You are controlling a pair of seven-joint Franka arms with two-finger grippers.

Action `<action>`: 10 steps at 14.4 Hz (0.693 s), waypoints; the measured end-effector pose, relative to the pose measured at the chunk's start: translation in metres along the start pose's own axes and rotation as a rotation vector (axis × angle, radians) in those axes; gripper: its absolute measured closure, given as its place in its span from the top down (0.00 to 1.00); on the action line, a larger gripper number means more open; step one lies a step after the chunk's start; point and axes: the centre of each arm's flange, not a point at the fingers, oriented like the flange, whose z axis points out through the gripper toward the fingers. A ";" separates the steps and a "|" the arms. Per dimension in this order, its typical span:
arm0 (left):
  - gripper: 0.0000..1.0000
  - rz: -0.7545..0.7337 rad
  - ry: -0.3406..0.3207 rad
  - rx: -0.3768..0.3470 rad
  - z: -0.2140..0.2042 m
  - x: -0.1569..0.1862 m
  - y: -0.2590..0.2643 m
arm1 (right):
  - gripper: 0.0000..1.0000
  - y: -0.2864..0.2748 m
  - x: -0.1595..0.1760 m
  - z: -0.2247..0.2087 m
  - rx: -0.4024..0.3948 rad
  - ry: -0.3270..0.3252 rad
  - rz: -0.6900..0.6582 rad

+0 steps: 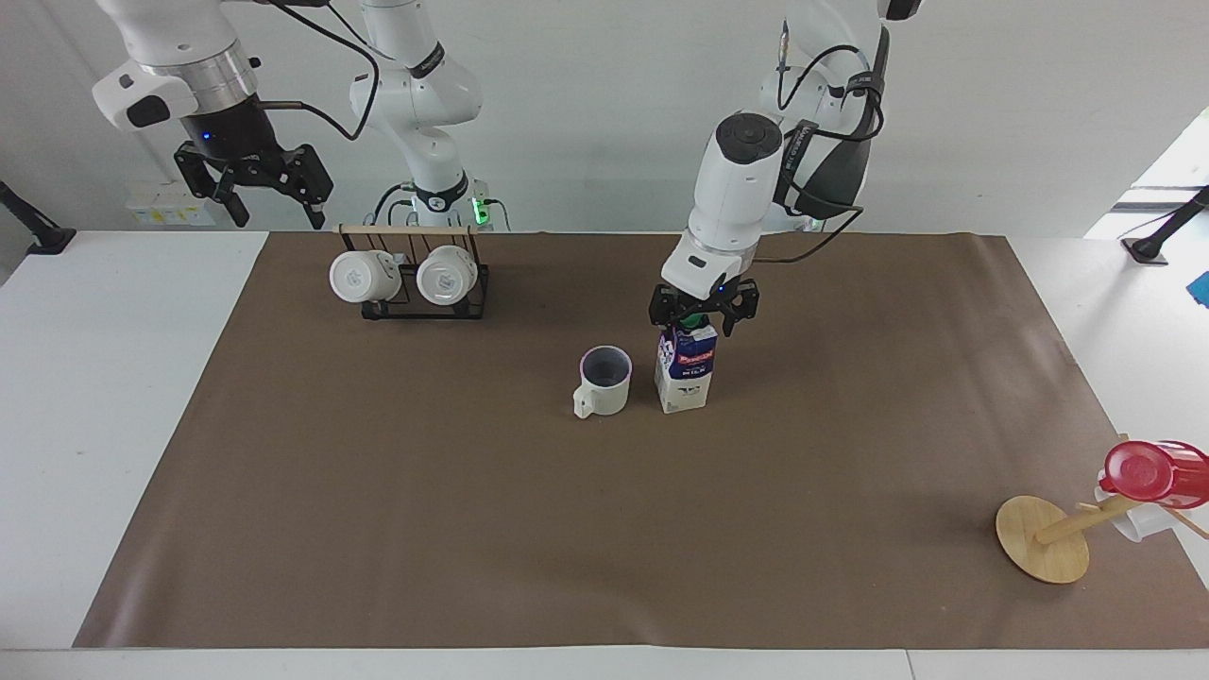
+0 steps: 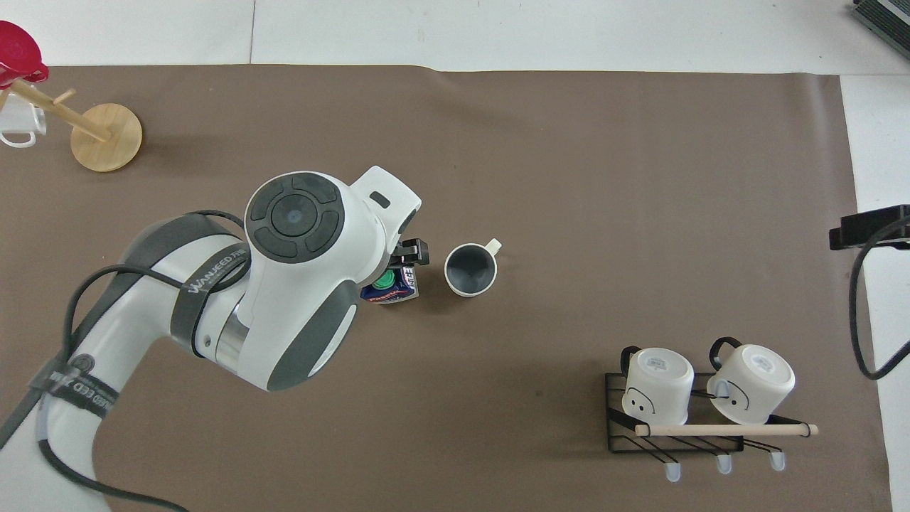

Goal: Place cup and milk on table
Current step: 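Lower the carton, open the left gripper and withdraw it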

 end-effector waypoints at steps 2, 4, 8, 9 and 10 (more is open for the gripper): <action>1.00 -0.014 0.005 0.000 -0.039 -0.002 -0.015 | 1.00 0.000 0.000 0.002 0.000 -0.004 -0.011; 1.00 -0.008 0.008 0.001 -0.080 -0.003 -0.043 | 1.00 -0.001 0.000 0.003 0.000 -0.007 -0.014; 1.00 0.028 0.005 0.011 -0.143 0.012 -0.121 | 1.00 -0.001 -0.003 0.003 0.002 -0.020 -0.016; 1.00 0.034 0.001 0.015 -0.159 0.017 -0.140 | 1.00 -0.001 -0.003 0.003 0.002 -0.020 -0.016; 1.00 0.041 -0.003 0.019 -0.173 0.021 -0.159 | 1.00 -0.001 -0.003 0.003 0.002 -0.020 -0.016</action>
